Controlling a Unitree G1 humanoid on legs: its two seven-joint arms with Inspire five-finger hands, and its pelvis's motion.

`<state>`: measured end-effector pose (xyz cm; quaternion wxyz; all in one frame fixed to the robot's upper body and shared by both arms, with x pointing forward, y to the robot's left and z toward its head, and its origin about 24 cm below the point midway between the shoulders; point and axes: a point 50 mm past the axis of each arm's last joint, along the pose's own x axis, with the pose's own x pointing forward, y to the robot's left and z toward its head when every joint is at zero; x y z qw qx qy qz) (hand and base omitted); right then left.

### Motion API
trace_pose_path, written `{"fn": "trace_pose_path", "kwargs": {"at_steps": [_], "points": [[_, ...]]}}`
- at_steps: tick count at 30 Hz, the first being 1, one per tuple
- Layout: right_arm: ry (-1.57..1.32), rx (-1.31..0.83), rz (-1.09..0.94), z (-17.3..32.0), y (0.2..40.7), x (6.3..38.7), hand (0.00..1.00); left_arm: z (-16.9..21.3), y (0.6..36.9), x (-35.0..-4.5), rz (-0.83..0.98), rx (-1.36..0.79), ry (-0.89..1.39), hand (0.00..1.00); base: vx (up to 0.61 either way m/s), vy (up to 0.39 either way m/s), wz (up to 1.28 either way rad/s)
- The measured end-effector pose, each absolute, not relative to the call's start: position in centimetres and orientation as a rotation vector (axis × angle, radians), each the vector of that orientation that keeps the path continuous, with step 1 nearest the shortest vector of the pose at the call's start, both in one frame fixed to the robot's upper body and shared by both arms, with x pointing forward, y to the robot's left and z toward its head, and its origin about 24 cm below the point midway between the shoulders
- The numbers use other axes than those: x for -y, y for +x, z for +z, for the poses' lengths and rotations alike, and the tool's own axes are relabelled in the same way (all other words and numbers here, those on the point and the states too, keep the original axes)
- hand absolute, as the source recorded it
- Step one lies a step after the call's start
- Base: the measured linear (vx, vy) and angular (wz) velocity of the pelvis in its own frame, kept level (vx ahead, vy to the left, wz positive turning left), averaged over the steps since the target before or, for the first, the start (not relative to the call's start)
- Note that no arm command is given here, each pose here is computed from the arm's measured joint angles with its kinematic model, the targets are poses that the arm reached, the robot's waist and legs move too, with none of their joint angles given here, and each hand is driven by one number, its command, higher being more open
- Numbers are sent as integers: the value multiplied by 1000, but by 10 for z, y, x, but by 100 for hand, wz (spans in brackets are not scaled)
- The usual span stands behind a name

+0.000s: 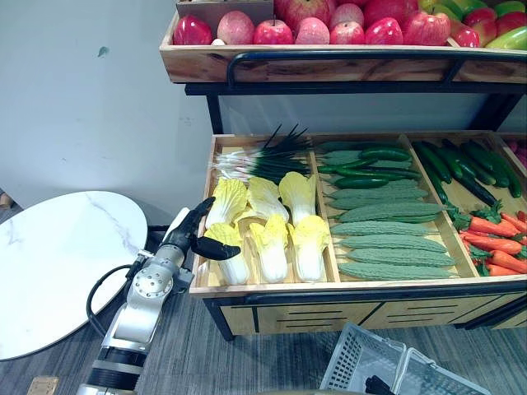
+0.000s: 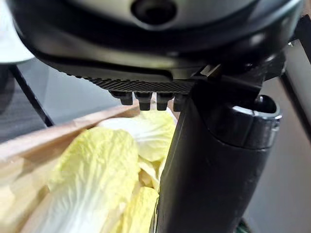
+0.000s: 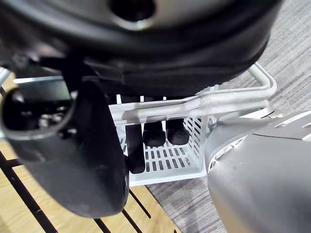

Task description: Pick vegetable in the basket

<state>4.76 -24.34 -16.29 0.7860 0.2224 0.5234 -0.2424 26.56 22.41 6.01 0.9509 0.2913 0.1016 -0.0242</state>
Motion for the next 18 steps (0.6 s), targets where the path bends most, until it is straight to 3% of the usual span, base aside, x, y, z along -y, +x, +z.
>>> {"fn": "trace_pose_path", "kwargs": {"at_steps": [6,18], "points": [[482,-1123,-512,-163,50,243,0,50,259,-227,12,-231,719,100,0,0,0],[466,-1126,-469,-163,54,238,0,40,254,-221,100,-171,747,100,-22,-4,0]]}}
